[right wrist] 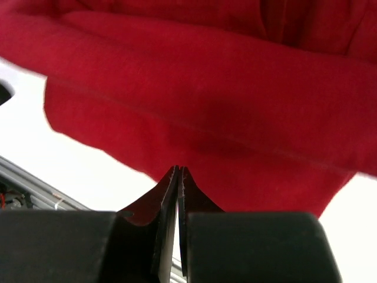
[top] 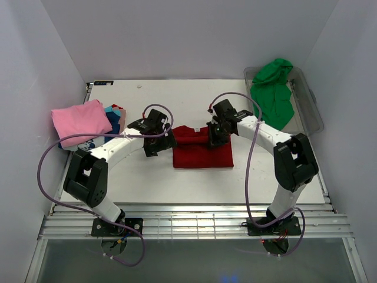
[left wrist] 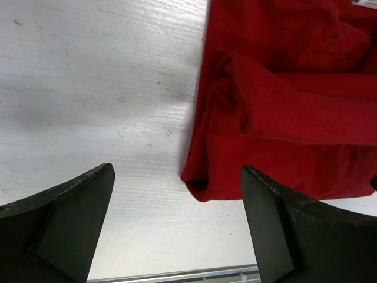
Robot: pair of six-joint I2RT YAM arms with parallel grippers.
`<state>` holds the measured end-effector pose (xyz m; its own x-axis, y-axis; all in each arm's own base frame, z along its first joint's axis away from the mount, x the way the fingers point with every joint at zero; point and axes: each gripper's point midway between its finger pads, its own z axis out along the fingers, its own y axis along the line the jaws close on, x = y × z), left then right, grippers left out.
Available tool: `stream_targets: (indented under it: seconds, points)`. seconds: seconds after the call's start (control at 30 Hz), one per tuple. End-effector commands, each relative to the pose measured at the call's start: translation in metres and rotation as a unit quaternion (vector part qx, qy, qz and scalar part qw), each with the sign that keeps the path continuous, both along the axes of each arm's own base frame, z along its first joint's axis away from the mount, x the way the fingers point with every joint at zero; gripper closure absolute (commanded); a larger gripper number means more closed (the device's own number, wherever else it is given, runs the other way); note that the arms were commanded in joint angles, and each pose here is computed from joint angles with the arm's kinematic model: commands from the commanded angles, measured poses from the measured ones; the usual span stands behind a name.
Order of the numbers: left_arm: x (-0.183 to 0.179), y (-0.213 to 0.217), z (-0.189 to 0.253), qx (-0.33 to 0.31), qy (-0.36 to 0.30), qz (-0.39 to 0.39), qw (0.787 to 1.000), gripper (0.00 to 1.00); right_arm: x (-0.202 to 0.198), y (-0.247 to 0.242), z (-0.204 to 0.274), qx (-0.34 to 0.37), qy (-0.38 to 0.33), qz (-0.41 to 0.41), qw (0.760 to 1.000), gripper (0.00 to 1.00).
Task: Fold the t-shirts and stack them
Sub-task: Fold the tshirt
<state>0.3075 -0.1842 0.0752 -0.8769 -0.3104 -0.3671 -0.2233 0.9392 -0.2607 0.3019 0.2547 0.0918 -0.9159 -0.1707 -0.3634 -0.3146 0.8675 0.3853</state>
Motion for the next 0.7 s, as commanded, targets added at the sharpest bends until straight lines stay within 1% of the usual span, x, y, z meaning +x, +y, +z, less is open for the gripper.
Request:
stream_targets:
  seconds: [0.0,0.03,0.1,0.13,0.2,0.27,0.37,0.4,0.5,0.63,0.67]
  points:
    - [0.005,-0.01,0.028,-0.039,-0.039,-0.009,0.998,0.02,0.016,0.013,0.005,0.012,-0.007,0.007,1.0,0.92]
    - [0.004,-0.011,0.028,-0.042,-0.038,-0.012,0.998,0.02,0.017,0.013,-0.006,0.003,0.004,0.008,1.0,0.92]
    - [0.003,-0.011,0.029,-0.044,-0.038,-0.012,0.998,0.02,0.025,0.016,-0.008,-0.003,0.002,0.008,1.0,0.92]
    - [0.001,-0.011,0.031,-0.046,-0.039,-0.011,0.998,0.02,0.029,0.016,-0.017,-0.013,0.006,0.006,1.0,0.92]
    - [-0.001,-0.009,0.032,-0.047,-0.041,-0.009,0.998,0.02,0.044,0.021,-0.014,-0.015,-0.009,0.005,1.0,0.92]
    - [-0.004,-0.008,0.034,-0.05,-0.043,-0.009,0.998,0.02,0.057,0.021,-0.021,-0.034,-0.014,-0.004,0.999,0.92]
    - [-0.009,-0.009,0.032,-0.054,-0.04,-0.016,0.998,0.02,0.092,0.02,-0.007,-0.057,-0.06,-0.036,0.996,0.92]
    - [-0.01,-0.009,0.032,-0.055,-0.04,-0.019,0.997,0.02,0.105,0.013,-0.002,-0.079,-0.084,-0.056,0.992,0.92]
    - [-0.014,-0.014,0.03,-0.07,-0.037,-0.033,0.996,0.02,0.129,0.009,0.035,-0.083,-0.144,-0.087,0.982,0.92]
    - [-0.013,-0.021,0.026,-0.08,-0.034,-0.05,0.995,0.02,0.126,0.009,0.063,-0.059,-0.17,-0.088,0.98,0.92]
    - [-0.011,-0.023,0.025,-0.084,-0.036,-0.055,0.994,0.02,0.115,0.006,0.053,-0.064,-0.156,-0.083,0.982,0.92]
